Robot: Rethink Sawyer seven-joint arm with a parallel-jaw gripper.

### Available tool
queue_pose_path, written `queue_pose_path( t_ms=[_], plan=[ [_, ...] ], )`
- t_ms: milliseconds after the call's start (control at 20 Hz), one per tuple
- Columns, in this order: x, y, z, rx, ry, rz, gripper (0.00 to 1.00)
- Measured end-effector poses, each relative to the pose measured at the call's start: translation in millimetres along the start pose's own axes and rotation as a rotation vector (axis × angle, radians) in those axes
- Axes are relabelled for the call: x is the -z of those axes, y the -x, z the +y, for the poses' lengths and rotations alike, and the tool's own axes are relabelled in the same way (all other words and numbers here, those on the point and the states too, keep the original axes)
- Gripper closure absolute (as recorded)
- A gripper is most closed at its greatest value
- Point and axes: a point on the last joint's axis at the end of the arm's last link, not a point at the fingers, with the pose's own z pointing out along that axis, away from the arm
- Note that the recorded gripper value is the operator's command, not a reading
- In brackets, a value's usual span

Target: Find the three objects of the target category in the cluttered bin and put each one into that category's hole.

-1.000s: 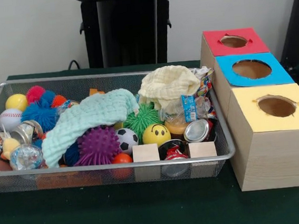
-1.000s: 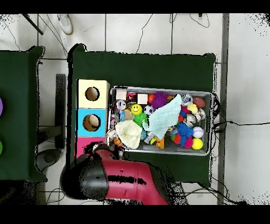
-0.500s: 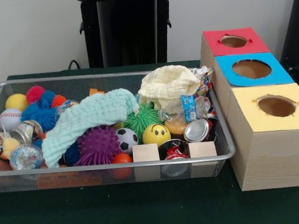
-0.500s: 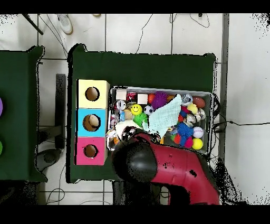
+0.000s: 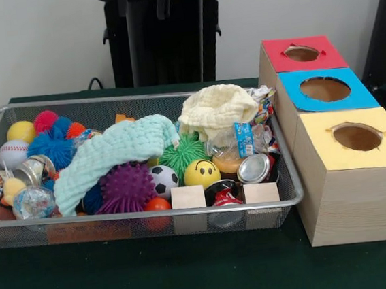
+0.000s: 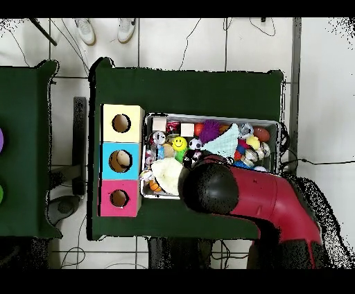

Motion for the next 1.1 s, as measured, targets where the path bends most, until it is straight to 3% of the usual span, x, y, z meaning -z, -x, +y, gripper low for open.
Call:
queue_pose_path(
  t_ms=[500, 1100],
  plan=[
    [-32, 61.5, 6, 0.135, 0.036, 0.008, 0.00],
    [-67, 100.2, 19, 0.209, 0.095, -0.006, 0.00]
  ],
)
